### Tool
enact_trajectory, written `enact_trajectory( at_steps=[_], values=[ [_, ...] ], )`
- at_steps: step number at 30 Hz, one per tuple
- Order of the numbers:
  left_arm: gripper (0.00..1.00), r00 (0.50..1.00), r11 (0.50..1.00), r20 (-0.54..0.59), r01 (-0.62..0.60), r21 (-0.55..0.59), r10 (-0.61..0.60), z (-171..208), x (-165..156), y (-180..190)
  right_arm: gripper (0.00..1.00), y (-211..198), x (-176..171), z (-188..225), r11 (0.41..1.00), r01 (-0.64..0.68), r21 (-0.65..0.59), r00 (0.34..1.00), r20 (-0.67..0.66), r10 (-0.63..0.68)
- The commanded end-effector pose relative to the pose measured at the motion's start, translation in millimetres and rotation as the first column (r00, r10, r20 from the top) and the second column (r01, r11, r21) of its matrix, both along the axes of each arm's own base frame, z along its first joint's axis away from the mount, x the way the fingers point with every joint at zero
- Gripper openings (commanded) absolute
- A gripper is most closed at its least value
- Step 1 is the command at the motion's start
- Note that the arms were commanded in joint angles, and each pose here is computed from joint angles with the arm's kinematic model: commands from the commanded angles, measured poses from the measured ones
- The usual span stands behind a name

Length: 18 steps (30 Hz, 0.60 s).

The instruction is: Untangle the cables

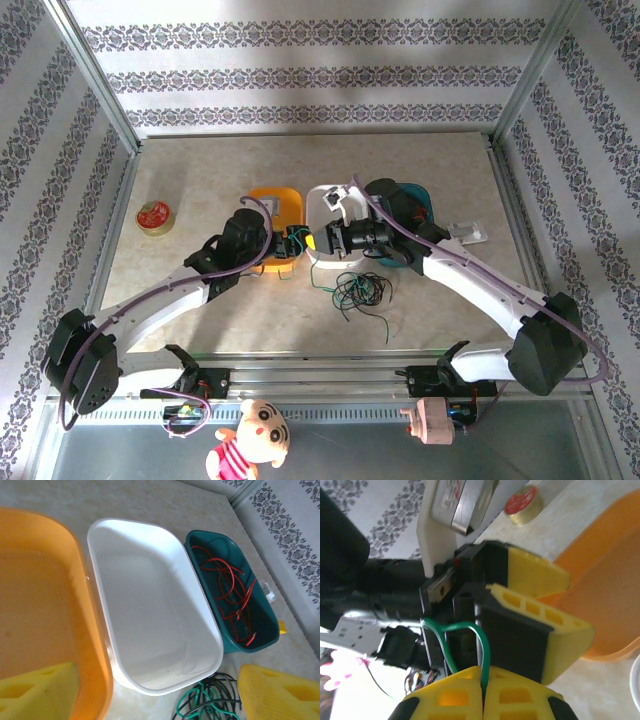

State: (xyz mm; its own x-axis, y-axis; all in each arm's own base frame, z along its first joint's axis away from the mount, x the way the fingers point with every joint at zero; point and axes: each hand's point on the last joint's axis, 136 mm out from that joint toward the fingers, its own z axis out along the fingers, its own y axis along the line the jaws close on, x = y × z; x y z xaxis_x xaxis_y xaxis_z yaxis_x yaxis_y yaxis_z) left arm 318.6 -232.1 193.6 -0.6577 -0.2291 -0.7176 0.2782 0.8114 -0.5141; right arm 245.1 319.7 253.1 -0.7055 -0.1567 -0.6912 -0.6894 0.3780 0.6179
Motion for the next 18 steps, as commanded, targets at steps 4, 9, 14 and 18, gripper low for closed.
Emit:
enact_trajectory(
  at_steps=[4,9,14,18],
  values=[
    [0.8,0.999,0.982,-0.013,-0.04,-0.185,0.038,23.4,9.3,-14.2,0.0,27.0,15.2,-7.1,0.994,0.096,-0.047,0.989,0.116,-0.09],
    [0.81,0.978,0.961,-0.062,-0.207,-0.186,0.198,23.8,18.6,-1.8,0.0,41.4,13.9,-15.0,0.99,0.128,-0.056,0.985,0.126,-0.12],
    [0.81,0.936,0.918,-0.099,-0.35,-0.186,0.337,13.1,17.7,23.6,0.0,4.6,51.5,5.4,0.946,0.321,0.039,0.939,0.117,-0.323],
    [0.82,0.885,0.888,-0.089,-0.46,-0.021,0.457,-4.0,4.8,63.5,0.0,-30.5,79.2,14.9,0.912,0.399,0.099,0.913,0.053,-0.405]
  ],
)
